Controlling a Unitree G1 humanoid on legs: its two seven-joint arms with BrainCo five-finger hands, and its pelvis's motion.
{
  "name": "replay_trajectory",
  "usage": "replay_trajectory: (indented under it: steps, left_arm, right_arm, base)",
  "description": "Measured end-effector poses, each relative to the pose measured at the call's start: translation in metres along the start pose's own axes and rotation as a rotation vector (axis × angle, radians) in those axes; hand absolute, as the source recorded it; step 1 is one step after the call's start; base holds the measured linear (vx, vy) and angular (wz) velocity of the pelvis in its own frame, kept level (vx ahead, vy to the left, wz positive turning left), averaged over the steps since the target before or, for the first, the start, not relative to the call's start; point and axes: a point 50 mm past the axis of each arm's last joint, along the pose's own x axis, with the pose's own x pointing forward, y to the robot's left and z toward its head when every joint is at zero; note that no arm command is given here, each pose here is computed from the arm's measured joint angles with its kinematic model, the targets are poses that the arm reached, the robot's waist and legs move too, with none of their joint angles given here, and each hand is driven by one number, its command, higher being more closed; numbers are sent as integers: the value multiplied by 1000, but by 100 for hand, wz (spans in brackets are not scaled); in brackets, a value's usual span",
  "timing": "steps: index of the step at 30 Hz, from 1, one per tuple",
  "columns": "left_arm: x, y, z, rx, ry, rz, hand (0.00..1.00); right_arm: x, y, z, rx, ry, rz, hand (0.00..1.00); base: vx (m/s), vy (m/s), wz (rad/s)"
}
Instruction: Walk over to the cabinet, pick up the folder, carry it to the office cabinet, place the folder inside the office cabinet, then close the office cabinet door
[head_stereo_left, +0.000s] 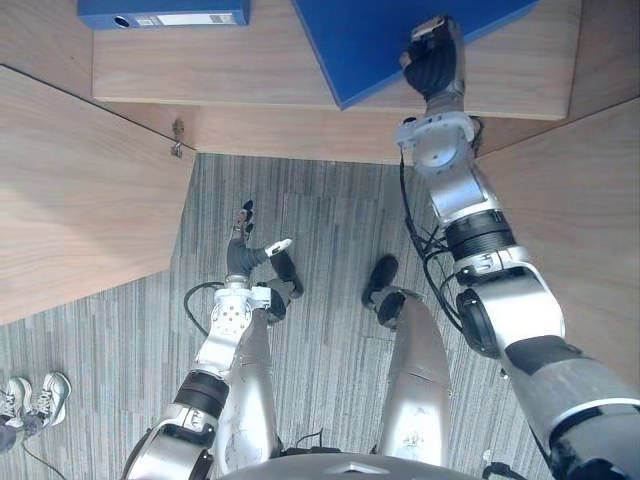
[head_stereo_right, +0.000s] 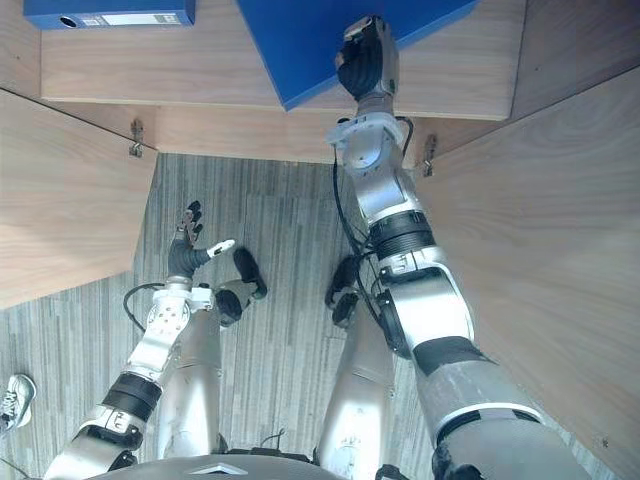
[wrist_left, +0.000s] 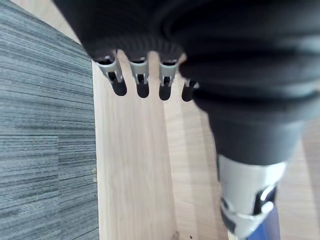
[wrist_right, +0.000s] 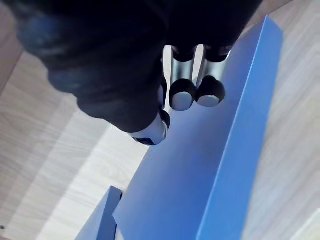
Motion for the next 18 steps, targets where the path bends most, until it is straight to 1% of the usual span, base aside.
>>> replay_trajectory:
  steps: [4,11,18]
  left_arm:
    - [2,-1,8,-17,-36,-3,0]
    - [2,-5,9,-18,-40,-18,0]
    - [9,-8,17,-28,-67,-21,0]
  right_arm:
    - [0,0,-5,6,24,4,100]
    - [-3,2,-14,31,70,9,100]
    - [-27,25,-37,36,166,84,100]
  base:
    - [-5,-29,7]
    - [-3,-10,2]
    - [-29,-35,0]
